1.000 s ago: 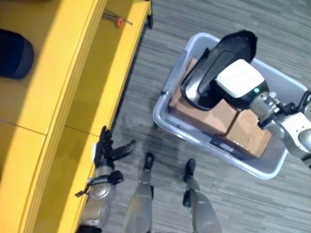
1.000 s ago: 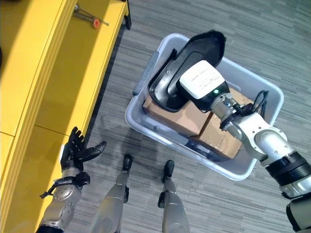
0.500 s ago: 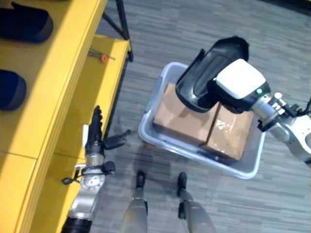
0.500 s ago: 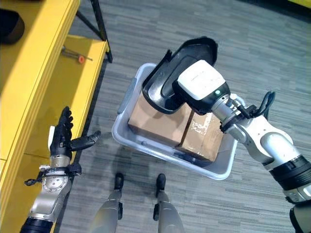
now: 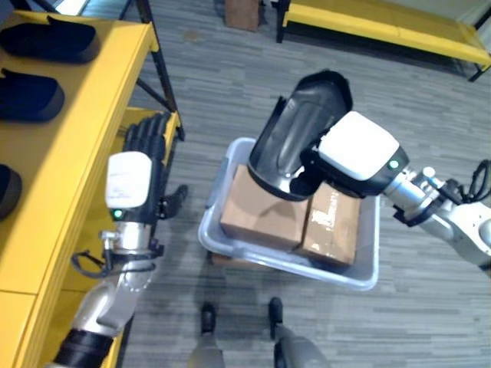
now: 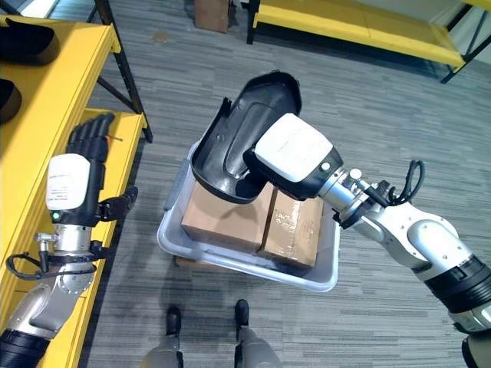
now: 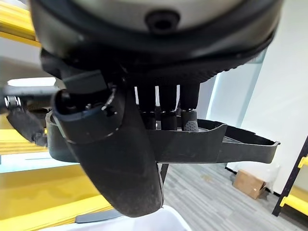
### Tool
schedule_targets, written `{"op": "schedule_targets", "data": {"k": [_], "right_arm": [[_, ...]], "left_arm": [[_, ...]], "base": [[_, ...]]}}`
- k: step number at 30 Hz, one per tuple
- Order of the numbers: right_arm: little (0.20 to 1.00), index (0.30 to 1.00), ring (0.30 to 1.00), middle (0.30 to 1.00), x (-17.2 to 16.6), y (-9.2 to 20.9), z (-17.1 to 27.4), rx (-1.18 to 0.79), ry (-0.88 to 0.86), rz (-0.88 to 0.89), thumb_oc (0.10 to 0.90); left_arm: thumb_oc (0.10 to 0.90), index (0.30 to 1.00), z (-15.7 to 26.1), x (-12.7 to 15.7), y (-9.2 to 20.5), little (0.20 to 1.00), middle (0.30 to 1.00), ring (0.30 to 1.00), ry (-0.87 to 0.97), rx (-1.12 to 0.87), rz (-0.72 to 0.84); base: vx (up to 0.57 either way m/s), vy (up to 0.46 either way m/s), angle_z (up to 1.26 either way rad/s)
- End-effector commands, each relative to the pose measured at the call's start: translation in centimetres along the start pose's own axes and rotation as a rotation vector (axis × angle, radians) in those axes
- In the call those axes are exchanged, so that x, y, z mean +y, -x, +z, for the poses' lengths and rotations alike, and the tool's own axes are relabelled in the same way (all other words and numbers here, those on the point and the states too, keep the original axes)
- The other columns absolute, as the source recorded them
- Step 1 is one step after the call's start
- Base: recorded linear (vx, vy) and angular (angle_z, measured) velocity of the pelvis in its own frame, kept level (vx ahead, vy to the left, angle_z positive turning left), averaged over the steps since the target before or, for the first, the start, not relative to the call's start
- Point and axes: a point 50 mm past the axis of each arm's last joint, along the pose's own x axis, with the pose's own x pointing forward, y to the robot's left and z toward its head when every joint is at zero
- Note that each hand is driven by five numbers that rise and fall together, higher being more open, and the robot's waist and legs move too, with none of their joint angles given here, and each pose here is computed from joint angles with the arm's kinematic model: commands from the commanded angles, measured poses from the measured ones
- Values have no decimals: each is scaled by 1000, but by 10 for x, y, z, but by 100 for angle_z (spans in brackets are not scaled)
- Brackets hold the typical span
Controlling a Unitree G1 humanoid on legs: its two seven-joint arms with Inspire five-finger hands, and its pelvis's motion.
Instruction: Move parts from the plastic box to the shelf.
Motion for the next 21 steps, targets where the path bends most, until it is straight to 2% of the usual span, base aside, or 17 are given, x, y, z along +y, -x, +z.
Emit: {"op": "schedule_targets", "data": {"k": [1, 10, 21], "right_arm": [[300, 300, 300, 300, -20, -1, -9, 37, 5, -170, 400], [300, 300, 300, 300, -27, -5, -5, 20, -4, -222, 400], [300, 300, 300, 300, -30, -8, -2, 14, -10, -261, 400]], "left_arm": [[900, 1000, 7, 1, 1, 1000, 1000, 1000, -128, -140, 28], [900, 1000, 23, -16, 0, 1000, 1000, 1000, -215, -287, -81], [900, 1000, 40, -21, -4, 1000, 1000, 1000, -190, -336, -55]], "base": [[0, 0, 0], [1, 1, -3], [-4, 1, -4]]}}
